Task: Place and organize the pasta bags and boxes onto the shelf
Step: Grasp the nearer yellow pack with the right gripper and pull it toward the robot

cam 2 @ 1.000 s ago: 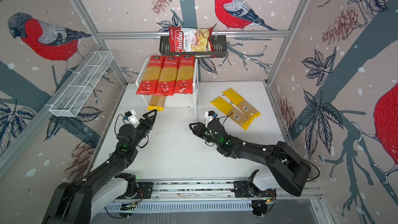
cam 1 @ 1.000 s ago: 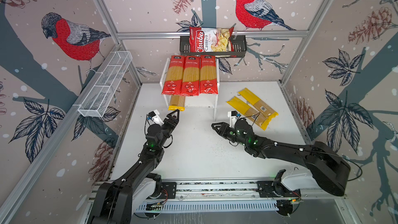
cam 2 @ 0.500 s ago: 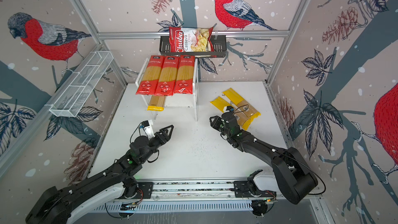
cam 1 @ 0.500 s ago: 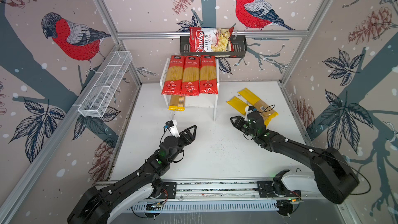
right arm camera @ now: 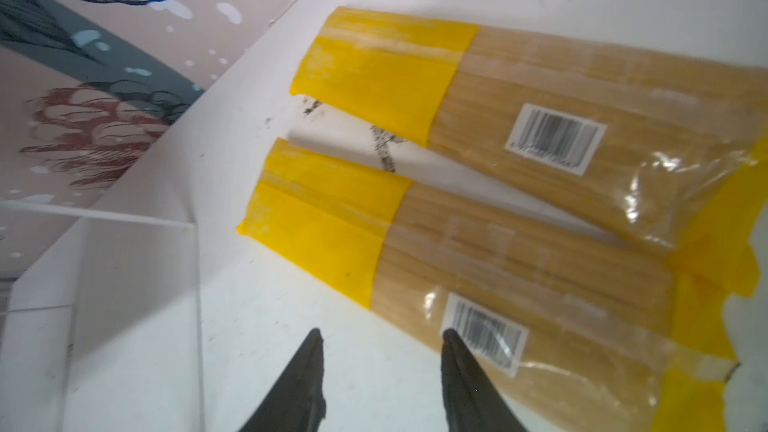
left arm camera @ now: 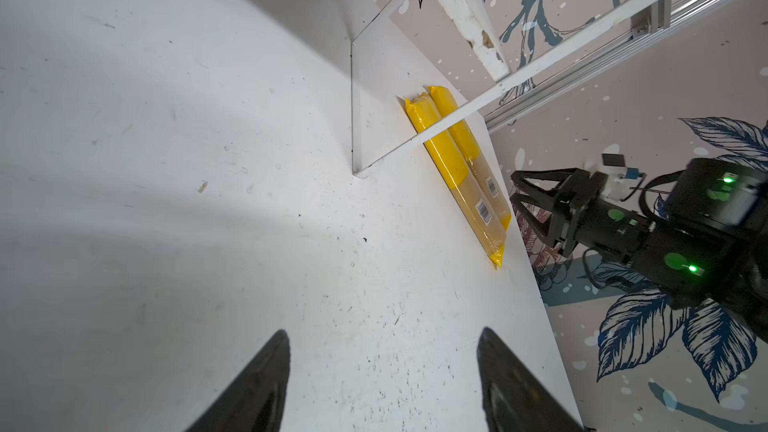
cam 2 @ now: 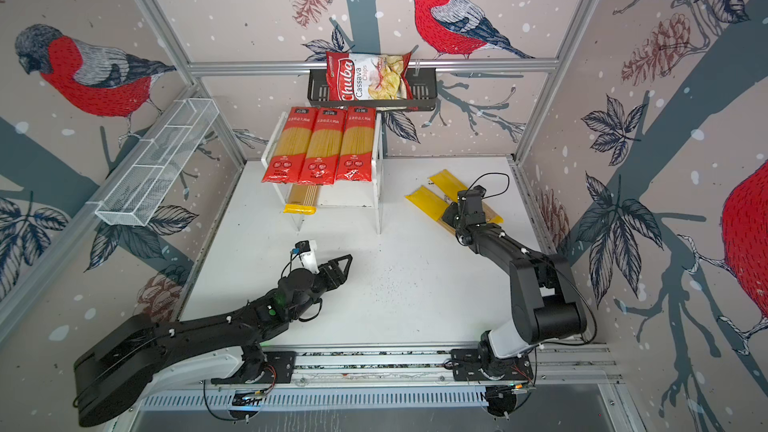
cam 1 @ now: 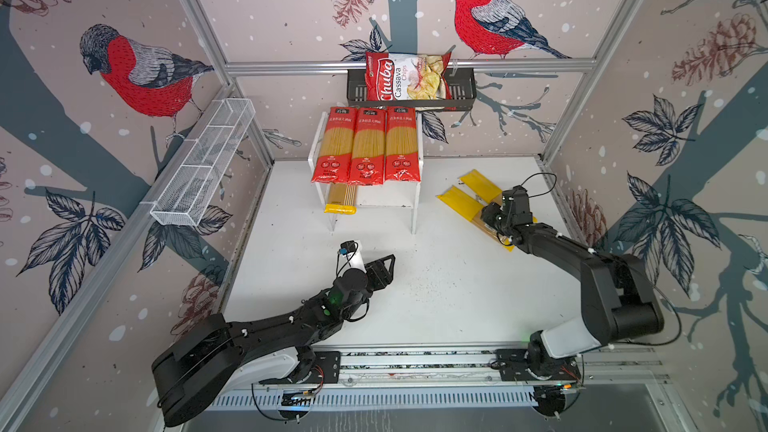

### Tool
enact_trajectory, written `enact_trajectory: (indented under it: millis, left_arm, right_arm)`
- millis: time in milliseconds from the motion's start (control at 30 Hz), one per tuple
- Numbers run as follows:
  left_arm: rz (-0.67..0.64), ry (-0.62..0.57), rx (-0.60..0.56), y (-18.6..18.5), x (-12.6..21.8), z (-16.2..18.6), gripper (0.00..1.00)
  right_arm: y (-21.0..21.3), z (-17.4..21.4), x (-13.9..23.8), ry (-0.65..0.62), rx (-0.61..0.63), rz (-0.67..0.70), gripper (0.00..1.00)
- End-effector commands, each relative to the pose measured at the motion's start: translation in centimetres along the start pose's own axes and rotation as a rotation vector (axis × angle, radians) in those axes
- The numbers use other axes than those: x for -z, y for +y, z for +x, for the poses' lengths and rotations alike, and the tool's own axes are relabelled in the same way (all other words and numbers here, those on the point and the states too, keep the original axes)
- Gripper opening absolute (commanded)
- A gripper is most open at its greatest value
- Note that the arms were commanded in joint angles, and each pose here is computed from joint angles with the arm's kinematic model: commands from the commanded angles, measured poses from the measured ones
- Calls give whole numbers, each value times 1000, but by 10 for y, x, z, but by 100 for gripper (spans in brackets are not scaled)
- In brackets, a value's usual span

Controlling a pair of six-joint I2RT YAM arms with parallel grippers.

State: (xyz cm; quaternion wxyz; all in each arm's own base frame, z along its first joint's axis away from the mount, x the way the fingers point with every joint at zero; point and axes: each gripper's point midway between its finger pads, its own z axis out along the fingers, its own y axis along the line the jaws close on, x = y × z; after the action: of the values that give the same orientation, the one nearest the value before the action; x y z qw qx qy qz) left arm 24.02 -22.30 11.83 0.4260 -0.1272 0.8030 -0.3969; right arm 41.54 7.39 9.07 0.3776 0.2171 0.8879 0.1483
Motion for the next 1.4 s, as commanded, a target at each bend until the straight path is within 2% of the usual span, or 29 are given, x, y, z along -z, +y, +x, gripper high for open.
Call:
enact_trajectory:
  millis: [0, 133, 433, 833, 1000, 1100, 1200, 1367]
  left_arm:
    - [52, -36, 23, -14, 0, -9, 70]
    - [31, -53, 18, -8, 4, -12, 70]
    - [17, -59, 20, -3, 6, -12, 70]
    - [18, -55, 21, -2, 3, -10, 69]
    - [22, -46, 19, -3, 0, -7, 69]
    - [26, -39, 19, -4, -2, -6, 69]
    - [30, -16, 20, -5, -5, -1, 69]
    - [57, 54, 20, -12, -15, 18, 68]
  right_arm:
    - [-19, -1, -14, 16, 10, 63, 47]
    - [-31, 10, -25, 54, -9, 78, 47]
    - [-42, 71, -19, 149, -49, 47, 46]
    - [-27, 165, 34, 259, -97, -21, 46]
    - [-15, 199, 56, 334, -19, -46, 46]
    - [-9, 190, 67, 324, 4, -89, 46]
    - [4, 157, 77, 267, 22, -169, 47]
    - [-8, 104, 72, 186, 20, -152, 48]
